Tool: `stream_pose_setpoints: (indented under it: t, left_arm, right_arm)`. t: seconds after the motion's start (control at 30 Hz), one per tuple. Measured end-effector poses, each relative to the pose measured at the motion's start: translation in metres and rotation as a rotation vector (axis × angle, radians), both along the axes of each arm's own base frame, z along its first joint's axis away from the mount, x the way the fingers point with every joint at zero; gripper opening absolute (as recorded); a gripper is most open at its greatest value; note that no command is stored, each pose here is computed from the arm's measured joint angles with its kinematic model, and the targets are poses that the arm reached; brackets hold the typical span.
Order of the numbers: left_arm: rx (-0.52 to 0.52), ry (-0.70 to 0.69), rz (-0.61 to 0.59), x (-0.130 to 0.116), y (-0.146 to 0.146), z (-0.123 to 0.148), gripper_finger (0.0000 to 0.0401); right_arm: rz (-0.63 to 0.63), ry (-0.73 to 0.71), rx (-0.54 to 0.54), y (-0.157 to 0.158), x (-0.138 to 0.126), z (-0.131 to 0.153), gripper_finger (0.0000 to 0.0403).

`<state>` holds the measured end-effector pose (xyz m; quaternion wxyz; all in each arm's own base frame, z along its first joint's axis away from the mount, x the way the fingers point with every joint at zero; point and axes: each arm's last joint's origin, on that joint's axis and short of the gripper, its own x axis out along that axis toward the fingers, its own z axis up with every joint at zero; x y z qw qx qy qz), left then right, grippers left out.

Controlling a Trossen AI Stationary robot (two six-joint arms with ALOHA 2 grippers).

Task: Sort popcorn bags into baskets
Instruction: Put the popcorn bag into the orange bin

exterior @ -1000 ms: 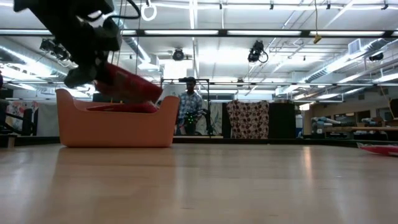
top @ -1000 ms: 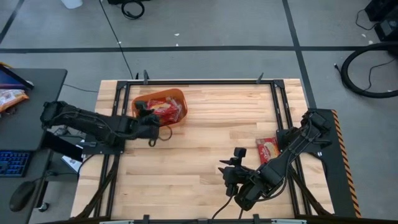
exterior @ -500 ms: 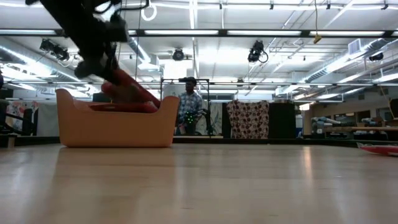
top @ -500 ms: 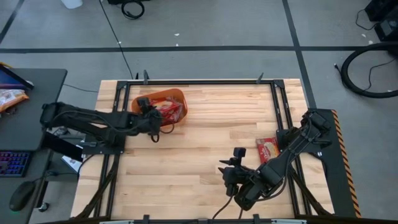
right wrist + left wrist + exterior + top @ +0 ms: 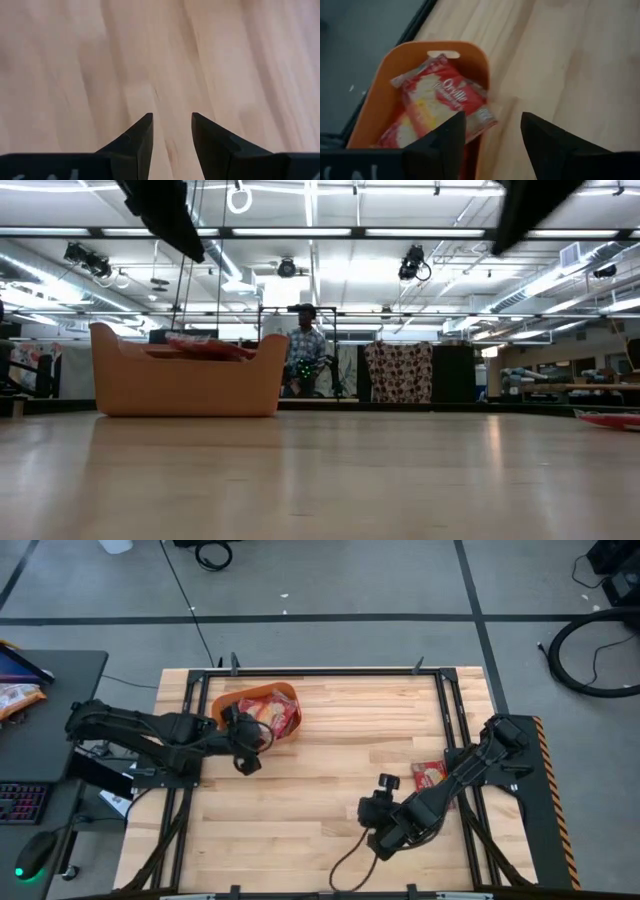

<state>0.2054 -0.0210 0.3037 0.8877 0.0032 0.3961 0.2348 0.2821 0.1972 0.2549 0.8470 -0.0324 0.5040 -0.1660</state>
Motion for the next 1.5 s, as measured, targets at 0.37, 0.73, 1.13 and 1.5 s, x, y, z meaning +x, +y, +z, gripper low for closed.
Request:
stream_pose_setpoints:
  t: [0.37, 0.73, 1.13, 1.5]
  left_arm:
    - [0.013, 0.067, 0.026, 0.039, -0.006, -0.061, 0.0192]
    - [0.179, 0.361, 0.142, 0.057, 0.032, -0.107, 0.0192]
    - [0.298, 0.624, 0.305, 0.028, 0.057, -0.105, 0.0192]
    - [0.126, 0.565, 0.306, 0.02, 0.008, -0.05, 0.0192]
  right_arm:
    - [-0.212, 0.311, -0.002, -0.026, -0.027, -0.039, 0.014]
    - [-0.178, 0.25, 0.066, -0.023, -0.017, -0.037, 0.0139]
    - [-0.158, 0.308, 0.059, -0.022, -0.022, -0.037, 0.0139]
    - [-0.301, 0.452, 0.068, -0.033, -0.045, -0.068, 0.0139]
